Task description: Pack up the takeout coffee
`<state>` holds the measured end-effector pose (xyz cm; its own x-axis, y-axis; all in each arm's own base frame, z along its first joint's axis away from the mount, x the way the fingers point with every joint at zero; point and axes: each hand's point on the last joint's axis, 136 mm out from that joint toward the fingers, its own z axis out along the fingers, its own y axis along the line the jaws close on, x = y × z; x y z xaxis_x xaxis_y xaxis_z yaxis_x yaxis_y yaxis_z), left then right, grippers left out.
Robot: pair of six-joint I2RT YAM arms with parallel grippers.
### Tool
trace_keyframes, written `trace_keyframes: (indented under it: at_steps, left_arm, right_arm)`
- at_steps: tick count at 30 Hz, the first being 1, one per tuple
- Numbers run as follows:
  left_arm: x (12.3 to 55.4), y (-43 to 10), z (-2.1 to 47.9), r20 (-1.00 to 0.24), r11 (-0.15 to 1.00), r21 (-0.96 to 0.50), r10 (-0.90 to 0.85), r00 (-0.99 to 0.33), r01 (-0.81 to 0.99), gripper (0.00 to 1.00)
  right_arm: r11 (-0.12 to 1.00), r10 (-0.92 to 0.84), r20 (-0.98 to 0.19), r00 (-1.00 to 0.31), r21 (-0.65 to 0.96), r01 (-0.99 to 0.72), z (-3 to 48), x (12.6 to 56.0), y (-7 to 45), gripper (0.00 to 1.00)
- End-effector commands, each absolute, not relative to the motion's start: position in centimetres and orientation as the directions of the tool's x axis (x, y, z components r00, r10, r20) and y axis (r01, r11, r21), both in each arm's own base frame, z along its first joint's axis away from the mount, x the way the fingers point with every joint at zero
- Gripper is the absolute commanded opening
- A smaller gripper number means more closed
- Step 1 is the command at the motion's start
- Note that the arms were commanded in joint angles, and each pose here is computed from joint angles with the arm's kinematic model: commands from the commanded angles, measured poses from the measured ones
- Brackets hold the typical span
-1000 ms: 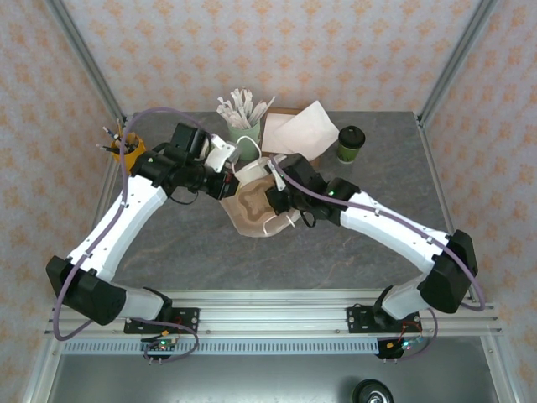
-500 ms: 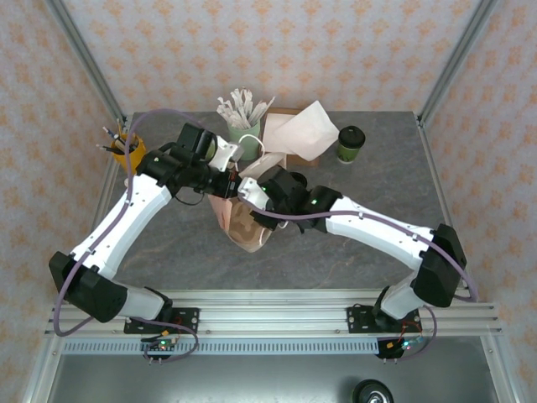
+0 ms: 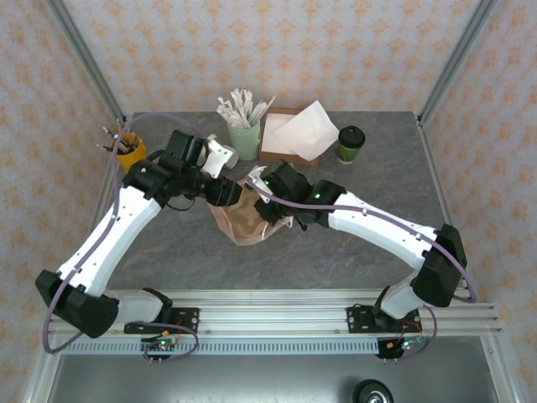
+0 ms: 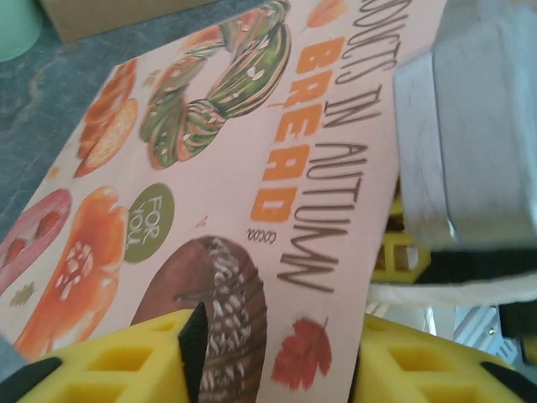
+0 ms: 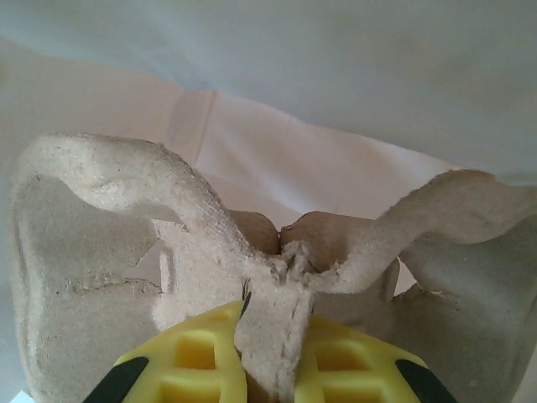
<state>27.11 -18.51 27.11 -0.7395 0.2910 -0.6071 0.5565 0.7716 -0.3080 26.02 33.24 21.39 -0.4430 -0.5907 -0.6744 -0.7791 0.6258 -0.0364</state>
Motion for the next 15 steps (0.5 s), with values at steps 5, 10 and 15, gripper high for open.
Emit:
trace_keyframes:
  at_steps: [5,10,15]
  left_arm:
    - [24.5,-17.4,25.4,-0.565,0.756,-0.220,0.417,-0.712,0.617,0.62]
    - [25.9,-16.1,24.4,-0.583,0.830,-0.141,0.371,-0.722,0.540,0.61]
    - [27.1,-16.6,24.3,-0.617,0.852,-0.181,0.290,-0.732,0.491,0.40]
  right_arm:
    - [0.757,-0.459,-0.701,-0.546,0.014,-0.653,22.0,27.3,32.5,0.00]
    - [0.804,-0.338,-0.773,-0.537,0.059,-0.591,22.9,28.3,33.6,0.00]
    - [0.824,-0.240,-0.824,-0.513,0.106,-0.556,22.6,29.3,34.8,0.00]
